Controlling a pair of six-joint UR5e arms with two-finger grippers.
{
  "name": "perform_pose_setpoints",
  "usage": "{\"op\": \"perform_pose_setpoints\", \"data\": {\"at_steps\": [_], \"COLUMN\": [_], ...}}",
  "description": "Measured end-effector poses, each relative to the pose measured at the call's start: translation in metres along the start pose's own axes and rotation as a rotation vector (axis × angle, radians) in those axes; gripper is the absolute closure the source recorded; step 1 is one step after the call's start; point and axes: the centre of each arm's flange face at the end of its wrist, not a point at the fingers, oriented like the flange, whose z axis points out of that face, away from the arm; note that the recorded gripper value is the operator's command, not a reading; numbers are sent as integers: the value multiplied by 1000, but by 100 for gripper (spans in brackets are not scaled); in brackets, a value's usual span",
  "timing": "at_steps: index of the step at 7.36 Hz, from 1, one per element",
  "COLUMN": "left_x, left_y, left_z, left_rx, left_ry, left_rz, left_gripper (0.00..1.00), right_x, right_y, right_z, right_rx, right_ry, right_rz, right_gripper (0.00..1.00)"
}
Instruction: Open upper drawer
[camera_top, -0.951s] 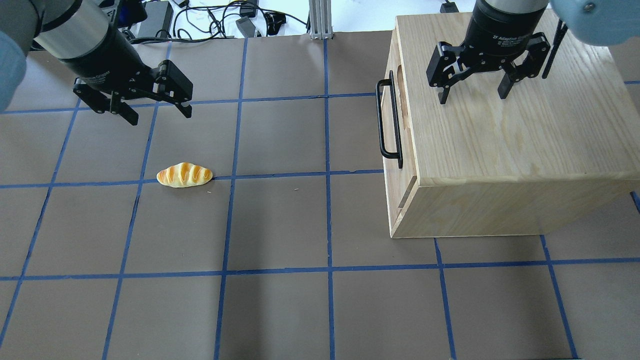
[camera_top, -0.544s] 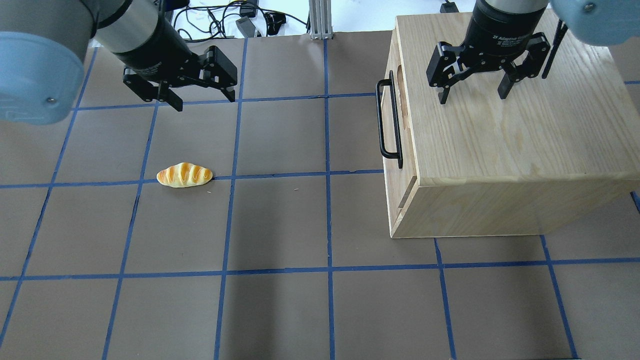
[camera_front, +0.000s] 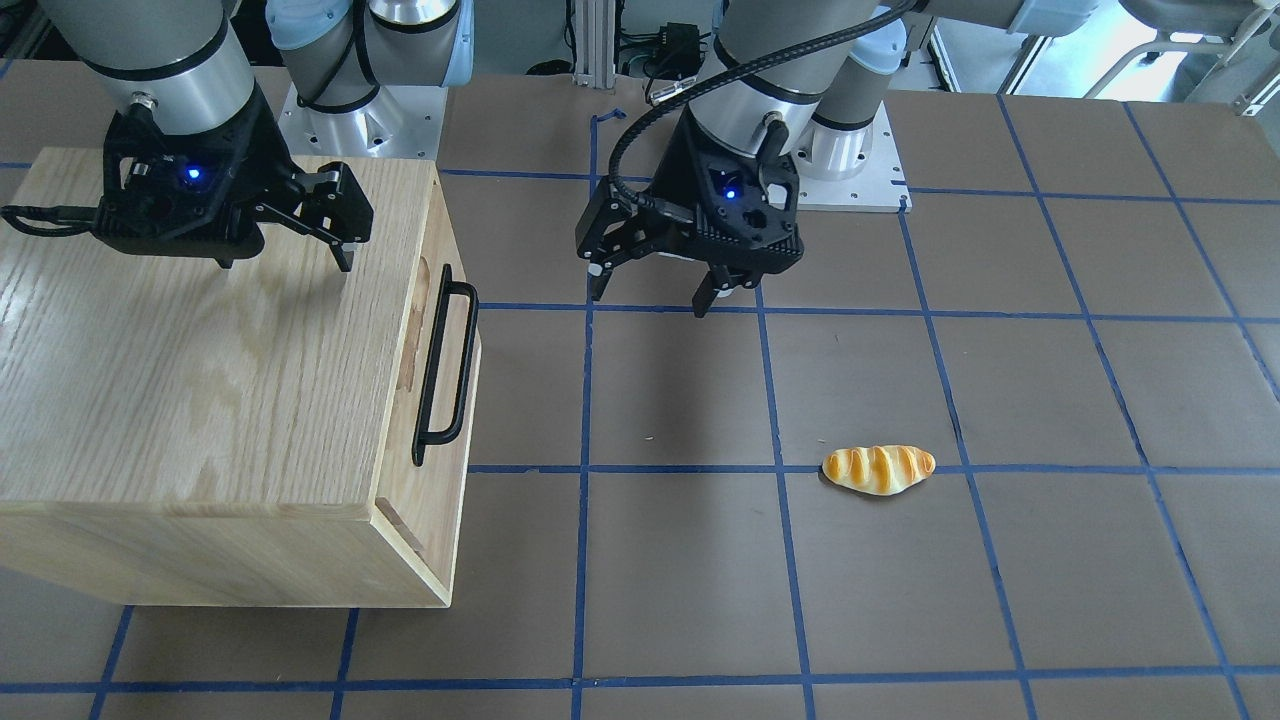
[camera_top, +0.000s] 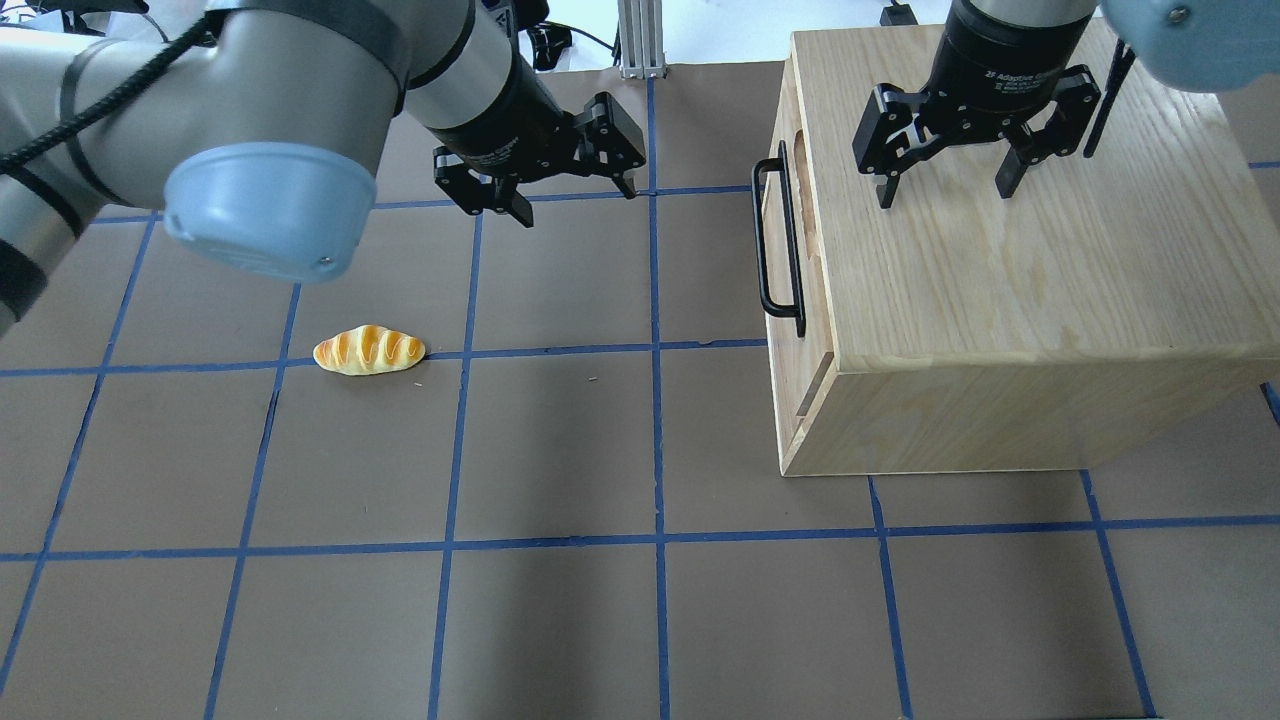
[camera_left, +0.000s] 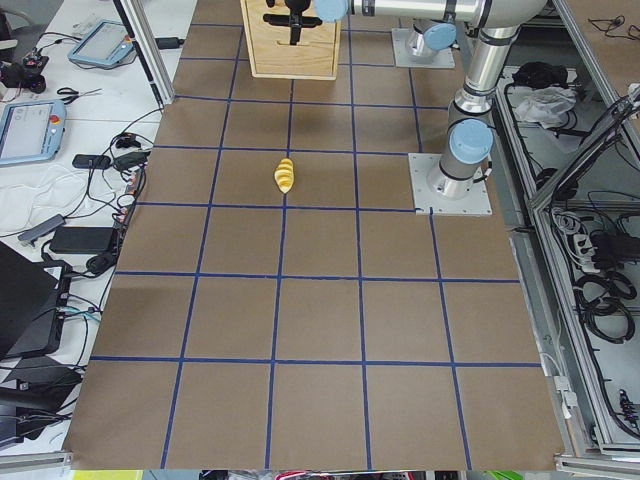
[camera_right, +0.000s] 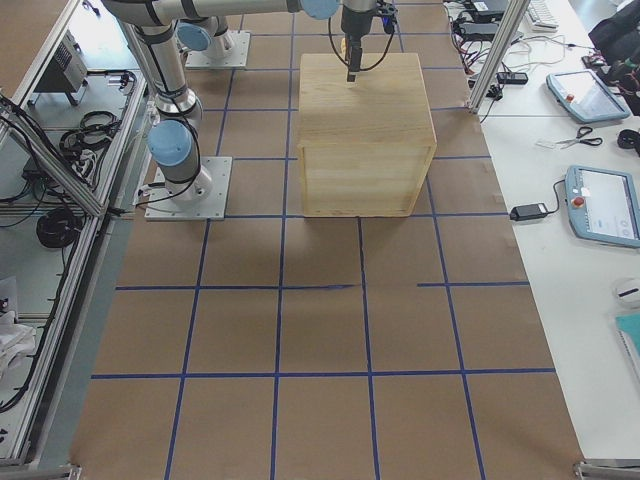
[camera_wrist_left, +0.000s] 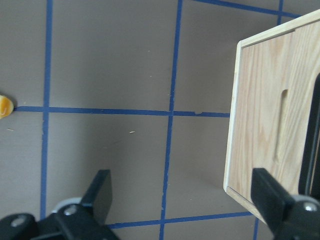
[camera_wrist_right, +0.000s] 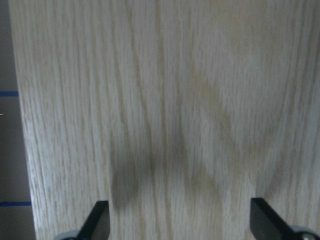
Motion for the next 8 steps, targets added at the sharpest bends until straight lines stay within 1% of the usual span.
{"op": "perform_pose_setpoints", "data": {"at_steps": [2, 3, 5, 8], "left_x": [25, 34, 51, 61], "left_y": [4, 6, 9, 7], "left_z": [28, 41, 66, 93], "left_rx": [-23, -33, -39, -22], "left_ry": [54, 67, 81, 95], "left_rz": [41, 59, 94, 132], "left_gripper": [0, 0, 0, 0], "right_x": [0, 0, 0, 0], "right_y": [0, 0, 0, 0], "right_z": [0, 0, 0, 0], "right_rx": [0, 0, -1, 0], "right_ry": [0, 0, 0, 0], "right_rz": [-1, -1, 0, 0], "right_gripper": [0, 0, 0, 0]}}
